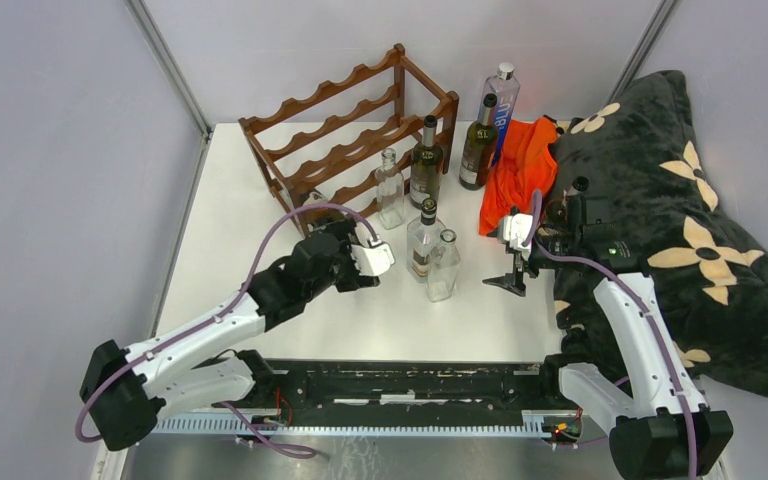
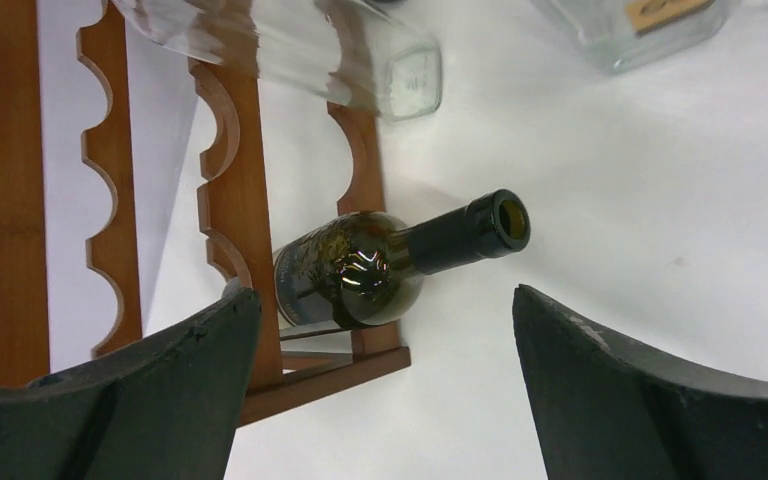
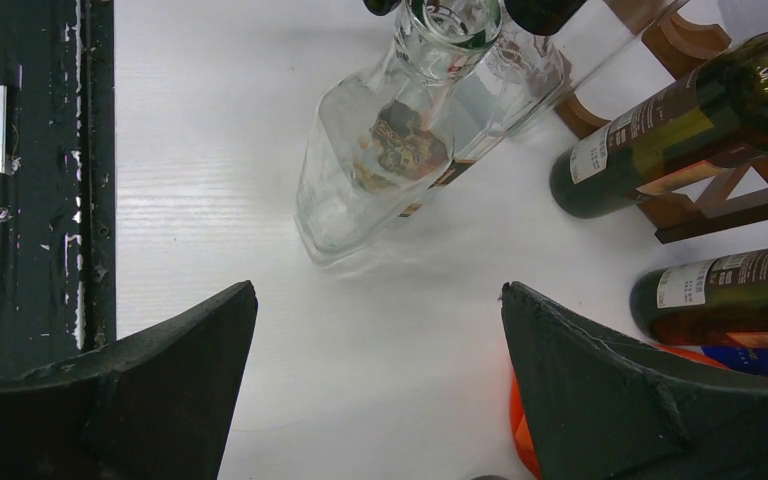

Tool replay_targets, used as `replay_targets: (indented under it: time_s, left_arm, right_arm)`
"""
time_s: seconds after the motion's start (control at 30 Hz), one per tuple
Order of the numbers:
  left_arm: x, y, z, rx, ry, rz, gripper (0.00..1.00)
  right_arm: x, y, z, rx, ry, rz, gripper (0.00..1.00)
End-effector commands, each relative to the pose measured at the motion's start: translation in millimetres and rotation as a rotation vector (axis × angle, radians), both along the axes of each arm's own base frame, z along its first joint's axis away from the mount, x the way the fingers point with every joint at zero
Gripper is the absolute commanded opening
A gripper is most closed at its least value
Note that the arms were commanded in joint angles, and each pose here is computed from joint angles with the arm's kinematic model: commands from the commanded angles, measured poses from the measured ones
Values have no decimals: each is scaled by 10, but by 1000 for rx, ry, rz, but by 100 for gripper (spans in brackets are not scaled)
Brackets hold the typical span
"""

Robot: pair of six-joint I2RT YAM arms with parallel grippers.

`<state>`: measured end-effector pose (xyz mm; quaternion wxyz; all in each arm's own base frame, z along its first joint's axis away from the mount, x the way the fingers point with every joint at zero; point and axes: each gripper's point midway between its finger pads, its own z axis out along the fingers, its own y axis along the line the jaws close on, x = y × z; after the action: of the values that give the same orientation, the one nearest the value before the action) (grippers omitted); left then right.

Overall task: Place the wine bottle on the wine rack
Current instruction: Place the wine bottle in the wine rack.

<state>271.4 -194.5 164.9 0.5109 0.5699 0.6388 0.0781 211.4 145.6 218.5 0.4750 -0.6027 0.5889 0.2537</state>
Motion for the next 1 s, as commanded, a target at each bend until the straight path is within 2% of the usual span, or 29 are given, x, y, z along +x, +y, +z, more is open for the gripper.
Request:
replay_targets:
  time_s: [0.0,0.23,0.4,0.6,0.77,0.87,0.97]
  left_arm:
    - [-231,-113,358,-233,141,35,100]
    - [-433,-134,702,-620,344,241,100]
    - [-423,-152,654,-910,477,461,100]
    - [-389,-2,595,-1197,543,712,99]
    - [-350,225,459,-1305,532,951,93]
    - [-364,209,367,-1319,528,1013,90]
    - [-413,204,416,-1302,406,1042,89]
  right_arm:
    - [-9,4,20,8,-28,8,98]
    - [37,6,-3,35,-35,-38,98]
    - [50,1,-58,39,-25,-54,98]
    - [74,-10,-84,38,-26,-70,98]
    - [80,-6,-112,42,-22,-71,98]
    - [85,-10,-126,44,-22,-77,98]
    - [82,-11,-142,43,-23,-78,98]
